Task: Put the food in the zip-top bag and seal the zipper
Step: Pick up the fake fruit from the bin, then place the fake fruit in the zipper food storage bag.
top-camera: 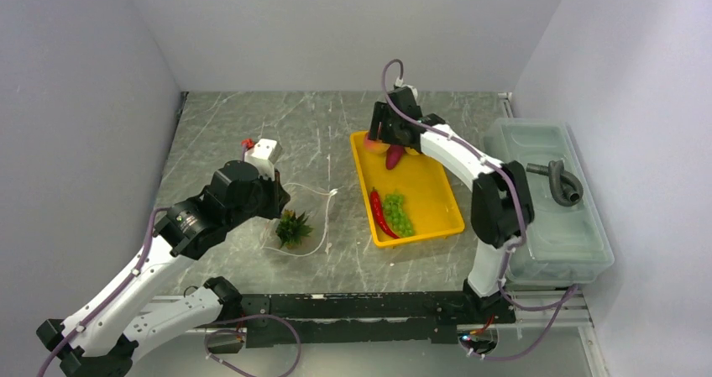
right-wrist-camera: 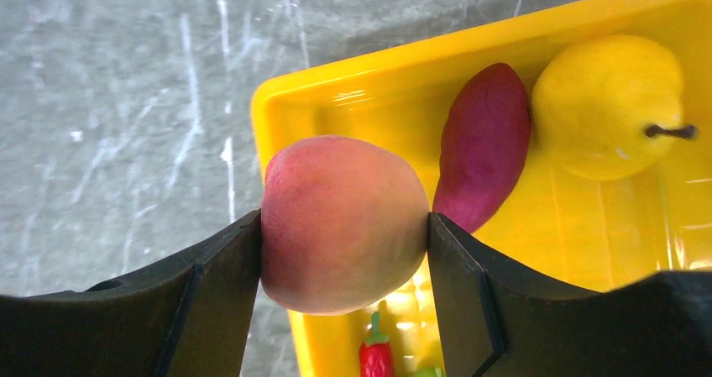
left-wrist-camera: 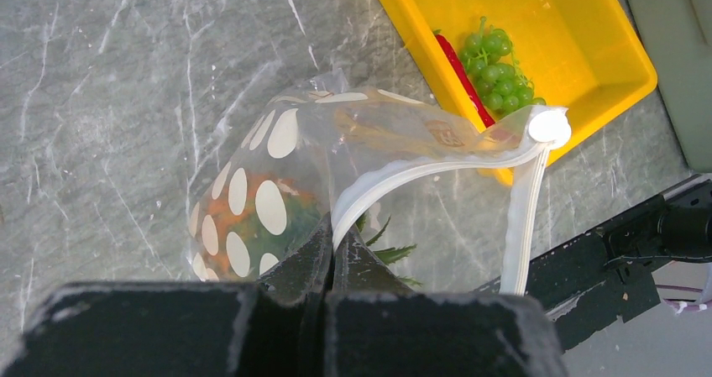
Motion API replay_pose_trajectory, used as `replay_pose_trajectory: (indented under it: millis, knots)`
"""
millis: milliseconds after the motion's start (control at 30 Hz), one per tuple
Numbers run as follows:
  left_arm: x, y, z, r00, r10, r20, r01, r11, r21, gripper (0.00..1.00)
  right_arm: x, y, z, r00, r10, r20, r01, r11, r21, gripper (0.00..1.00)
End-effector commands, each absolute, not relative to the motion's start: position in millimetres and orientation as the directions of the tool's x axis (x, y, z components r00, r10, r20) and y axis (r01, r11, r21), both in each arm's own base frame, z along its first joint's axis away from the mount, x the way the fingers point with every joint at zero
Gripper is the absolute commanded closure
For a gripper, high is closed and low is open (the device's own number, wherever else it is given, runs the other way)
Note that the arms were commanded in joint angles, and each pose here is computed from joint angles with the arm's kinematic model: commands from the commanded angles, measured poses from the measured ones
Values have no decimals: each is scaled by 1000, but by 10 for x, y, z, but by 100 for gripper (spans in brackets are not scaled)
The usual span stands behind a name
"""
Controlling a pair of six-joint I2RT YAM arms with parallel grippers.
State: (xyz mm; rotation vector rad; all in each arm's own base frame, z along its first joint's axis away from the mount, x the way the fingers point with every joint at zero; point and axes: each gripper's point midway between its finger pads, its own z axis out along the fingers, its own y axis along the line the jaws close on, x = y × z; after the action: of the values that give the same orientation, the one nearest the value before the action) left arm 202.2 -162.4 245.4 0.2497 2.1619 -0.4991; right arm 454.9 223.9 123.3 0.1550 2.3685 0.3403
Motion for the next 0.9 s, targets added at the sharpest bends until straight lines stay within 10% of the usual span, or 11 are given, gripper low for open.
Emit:
replay_pose_trajectory:
  millis: [0,867]
  knots:
    - [2074,-1596,2536,-561,-22,-828,346,902,-258,100,4377,2235,1942,-640,241,-730,-72,927,369,69]
    - [2110,-1573,2497,-573,-22,-820,326,911,-252,100,2257,3048,3412,-404,123,-906,-600,712,364,73]
